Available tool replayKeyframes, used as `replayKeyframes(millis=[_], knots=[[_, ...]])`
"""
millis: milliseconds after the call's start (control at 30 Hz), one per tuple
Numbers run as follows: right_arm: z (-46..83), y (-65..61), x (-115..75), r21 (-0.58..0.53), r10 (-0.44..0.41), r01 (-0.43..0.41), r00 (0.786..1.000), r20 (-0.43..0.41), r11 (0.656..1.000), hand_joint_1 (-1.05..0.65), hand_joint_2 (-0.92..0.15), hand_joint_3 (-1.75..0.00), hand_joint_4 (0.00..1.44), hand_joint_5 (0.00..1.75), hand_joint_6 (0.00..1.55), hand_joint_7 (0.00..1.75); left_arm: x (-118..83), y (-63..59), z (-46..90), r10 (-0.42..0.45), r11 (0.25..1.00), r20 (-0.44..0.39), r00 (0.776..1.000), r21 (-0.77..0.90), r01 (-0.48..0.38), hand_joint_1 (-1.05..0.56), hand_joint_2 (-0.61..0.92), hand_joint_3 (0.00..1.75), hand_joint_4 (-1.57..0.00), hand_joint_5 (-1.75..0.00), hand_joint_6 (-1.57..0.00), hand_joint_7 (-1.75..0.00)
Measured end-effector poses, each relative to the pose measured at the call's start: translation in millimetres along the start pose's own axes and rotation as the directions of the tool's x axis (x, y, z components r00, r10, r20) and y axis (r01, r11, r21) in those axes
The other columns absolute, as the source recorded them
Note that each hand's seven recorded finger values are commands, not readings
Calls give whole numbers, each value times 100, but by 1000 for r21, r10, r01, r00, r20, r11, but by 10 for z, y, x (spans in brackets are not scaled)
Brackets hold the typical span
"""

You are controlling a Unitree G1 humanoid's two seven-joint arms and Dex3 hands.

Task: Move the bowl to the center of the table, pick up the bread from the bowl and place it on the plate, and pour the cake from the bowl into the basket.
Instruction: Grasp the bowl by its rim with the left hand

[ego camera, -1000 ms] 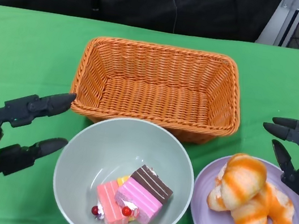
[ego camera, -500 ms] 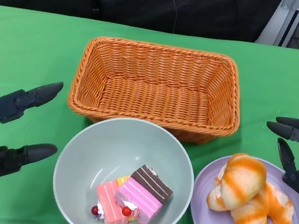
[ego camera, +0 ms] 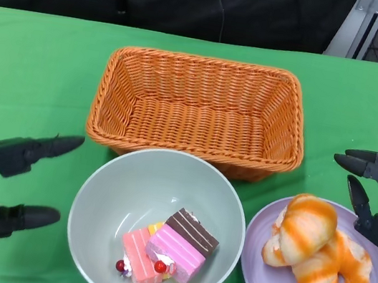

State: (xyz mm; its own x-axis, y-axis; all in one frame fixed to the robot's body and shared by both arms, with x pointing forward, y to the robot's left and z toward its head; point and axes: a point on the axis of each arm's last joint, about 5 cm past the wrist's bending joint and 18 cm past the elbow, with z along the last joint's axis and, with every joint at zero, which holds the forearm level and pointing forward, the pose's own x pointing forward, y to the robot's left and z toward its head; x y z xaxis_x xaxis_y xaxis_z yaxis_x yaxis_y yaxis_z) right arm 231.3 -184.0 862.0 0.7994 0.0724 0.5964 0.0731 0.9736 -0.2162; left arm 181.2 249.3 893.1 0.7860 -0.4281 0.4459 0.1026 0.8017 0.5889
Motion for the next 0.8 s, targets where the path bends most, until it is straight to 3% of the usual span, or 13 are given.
replayKeyframes(millis=[200, 467, 600, 800], knots=[[-1, 7, -1, 3, 1, -1, 1000, -3, 1000, -6, -71, -68, 76, 80, 105, 15, -63, 29, -1, -75, 991, 57, 996, 114, 69, -38, 92, 9, -61, -2, -55, -1], [-2, 19, -4, 12, -3, 3, 1000, -7, 1000, -7, -71, -68, 76, 82, 105, 16, -78, 64, -11, -111, 965, 150, 982, 254, 70, -33, 92, 8, -63, -1, -60, -1], [-7, 19, -5, 10, -3, 4, 1000, -17, 1000, -6, -71, -66, 76, 81, 104, 17, -45, 55, -7, -159, 944, 235, 959, 322, 77, -31, 92, 12, -65, -1, -58, 0], [-7, 17, -5, 9, -6, 6, 1000, -18, 1000, -7, -72, -63, 76, 81, 104, 17, 2, -7, -28, -210, 923, 274, 938, 371, 99, -30, 92, 16, -67, -2, -61, -2]])
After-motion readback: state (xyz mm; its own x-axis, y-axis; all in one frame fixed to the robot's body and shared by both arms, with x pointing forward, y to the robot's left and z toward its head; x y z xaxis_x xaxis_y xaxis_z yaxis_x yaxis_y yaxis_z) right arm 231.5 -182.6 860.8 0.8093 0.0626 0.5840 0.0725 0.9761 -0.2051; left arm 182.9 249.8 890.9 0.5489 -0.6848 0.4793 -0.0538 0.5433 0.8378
